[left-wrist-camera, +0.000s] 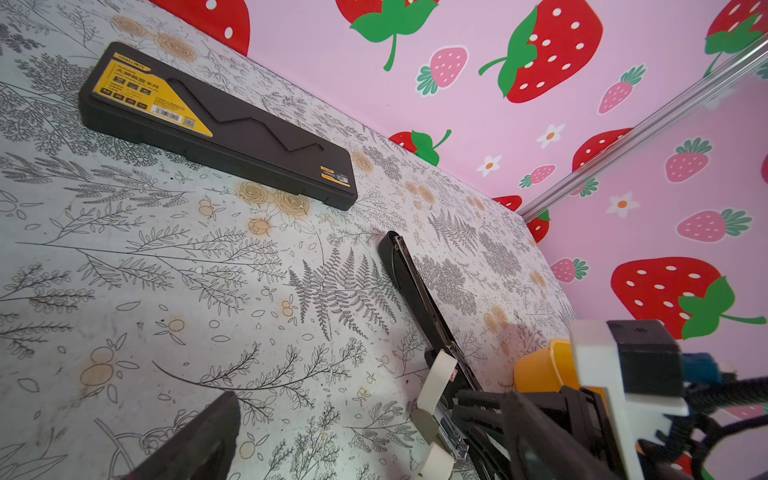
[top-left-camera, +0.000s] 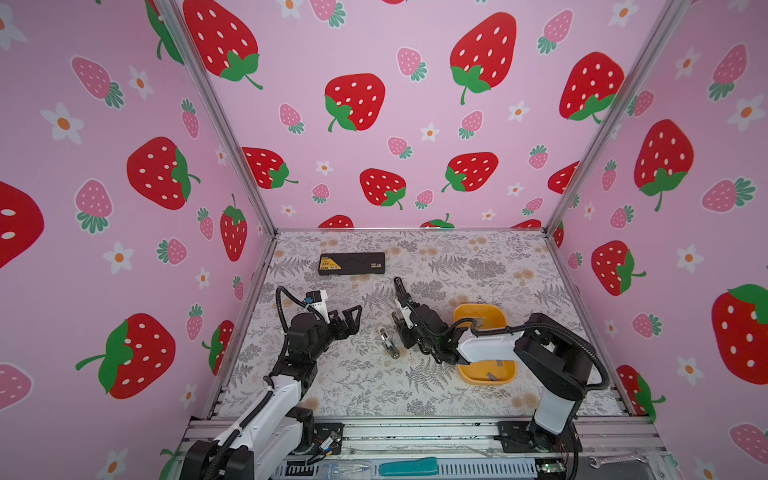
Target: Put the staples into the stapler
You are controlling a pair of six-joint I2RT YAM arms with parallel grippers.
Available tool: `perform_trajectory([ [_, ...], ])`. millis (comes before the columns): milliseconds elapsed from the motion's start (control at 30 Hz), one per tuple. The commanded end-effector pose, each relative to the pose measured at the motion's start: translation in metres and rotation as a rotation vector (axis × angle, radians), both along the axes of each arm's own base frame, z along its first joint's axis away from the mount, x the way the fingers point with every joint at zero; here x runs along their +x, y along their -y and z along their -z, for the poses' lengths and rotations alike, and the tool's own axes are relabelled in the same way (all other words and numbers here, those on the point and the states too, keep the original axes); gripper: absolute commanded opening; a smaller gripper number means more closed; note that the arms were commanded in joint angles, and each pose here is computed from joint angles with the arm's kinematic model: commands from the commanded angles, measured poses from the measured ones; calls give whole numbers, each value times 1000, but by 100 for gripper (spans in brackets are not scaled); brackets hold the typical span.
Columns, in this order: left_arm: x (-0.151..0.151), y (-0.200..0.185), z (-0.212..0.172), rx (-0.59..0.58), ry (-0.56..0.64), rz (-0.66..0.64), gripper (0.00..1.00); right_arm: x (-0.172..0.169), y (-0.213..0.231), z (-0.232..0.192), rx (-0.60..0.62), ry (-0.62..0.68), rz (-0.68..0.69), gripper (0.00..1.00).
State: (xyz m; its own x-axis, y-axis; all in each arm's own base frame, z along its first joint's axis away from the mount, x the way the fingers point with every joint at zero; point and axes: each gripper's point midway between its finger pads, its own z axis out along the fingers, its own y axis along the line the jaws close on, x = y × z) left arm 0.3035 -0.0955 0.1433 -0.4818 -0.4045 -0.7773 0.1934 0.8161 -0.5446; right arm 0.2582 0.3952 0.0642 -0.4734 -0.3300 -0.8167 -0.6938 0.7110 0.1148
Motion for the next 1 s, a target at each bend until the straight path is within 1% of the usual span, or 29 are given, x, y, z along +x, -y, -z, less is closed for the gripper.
perform_trajectory([
  [0, 3, 1, -19, 4, 62, 1, 99, 1, 1, 11, -16, -5, 14, 17],
  [533, 2, 6, -20, 4, 73, 32, 99, 1, 2, 17, -30, -8, 18, 17],
  [967, 2, 6, -18, 5, 70, 34, 99, 2, 3, 20, -38, -11, 20, 17],
])
